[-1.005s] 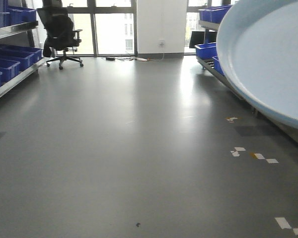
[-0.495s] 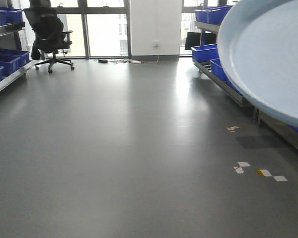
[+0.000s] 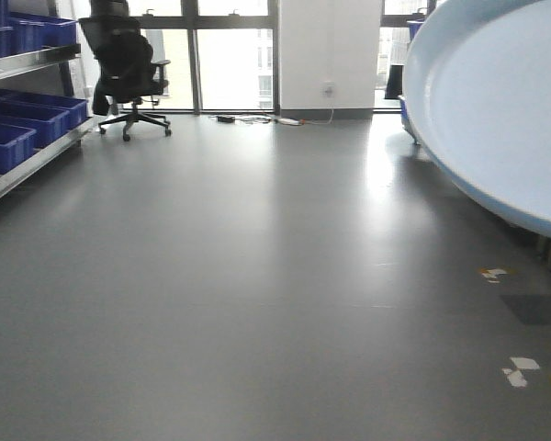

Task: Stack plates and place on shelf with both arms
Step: 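Hold the plate stack raised in the right gripper while the base drives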

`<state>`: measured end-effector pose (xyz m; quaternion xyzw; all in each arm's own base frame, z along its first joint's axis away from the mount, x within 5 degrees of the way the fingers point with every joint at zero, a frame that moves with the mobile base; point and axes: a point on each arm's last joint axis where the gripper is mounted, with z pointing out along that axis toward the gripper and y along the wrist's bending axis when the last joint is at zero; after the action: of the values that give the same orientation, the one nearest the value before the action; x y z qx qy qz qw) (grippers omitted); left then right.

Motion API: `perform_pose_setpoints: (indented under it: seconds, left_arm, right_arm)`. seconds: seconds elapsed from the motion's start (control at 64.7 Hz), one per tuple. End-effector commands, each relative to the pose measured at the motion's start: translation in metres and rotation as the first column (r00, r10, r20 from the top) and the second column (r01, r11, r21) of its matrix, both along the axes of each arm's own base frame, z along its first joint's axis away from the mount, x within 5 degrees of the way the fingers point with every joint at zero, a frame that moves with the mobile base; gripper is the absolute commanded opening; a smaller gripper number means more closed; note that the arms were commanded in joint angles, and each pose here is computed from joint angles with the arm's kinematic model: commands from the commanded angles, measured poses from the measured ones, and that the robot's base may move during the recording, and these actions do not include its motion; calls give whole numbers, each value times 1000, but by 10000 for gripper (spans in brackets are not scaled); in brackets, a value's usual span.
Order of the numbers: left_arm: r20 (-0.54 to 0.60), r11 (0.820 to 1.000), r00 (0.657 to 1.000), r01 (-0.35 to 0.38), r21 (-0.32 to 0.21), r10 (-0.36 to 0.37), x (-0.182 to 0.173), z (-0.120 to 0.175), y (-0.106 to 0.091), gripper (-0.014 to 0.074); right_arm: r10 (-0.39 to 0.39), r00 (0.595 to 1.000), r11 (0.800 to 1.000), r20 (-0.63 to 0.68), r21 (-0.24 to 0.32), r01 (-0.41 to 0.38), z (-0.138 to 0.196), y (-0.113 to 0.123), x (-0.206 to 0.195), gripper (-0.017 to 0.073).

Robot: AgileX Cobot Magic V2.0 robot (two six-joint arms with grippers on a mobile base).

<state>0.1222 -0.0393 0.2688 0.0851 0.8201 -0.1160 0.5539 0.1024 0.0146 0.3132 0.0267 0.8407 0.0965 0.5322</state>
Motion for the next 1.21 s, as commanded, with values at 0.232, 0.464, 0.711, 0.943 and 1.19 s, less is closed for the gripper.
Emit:
perform_pose_setpoints:
  seconds: [0.232,0.464,0.711,0.943,1.19]
  left_arm:
    - [101,999,995,-1,-39,5,3,17,-1,86]
    - [101,999,995,-1,-39,5,3,17,-1,86]
    - [101,999,995,-1,-39,5,3,17,-1,86]
    - [102,999,995,-1,-40,5,3,17,-1,86]
    - [102,999,995,-1,-40,5,3,17,-1,86]
  right_arm:
    - [-12,993,1000,116,14,11,18,-1,3,49]
    - [-12,993,1000,116,14,11,18,-1,3,49]
    - [-12,993,1000,116,14,11,18,-1,3,49]
    - [-12,993,1000,116,14,11,18,-1,3,49]
    - [-12,993,1000,116,14,11,18,-1,3,49]
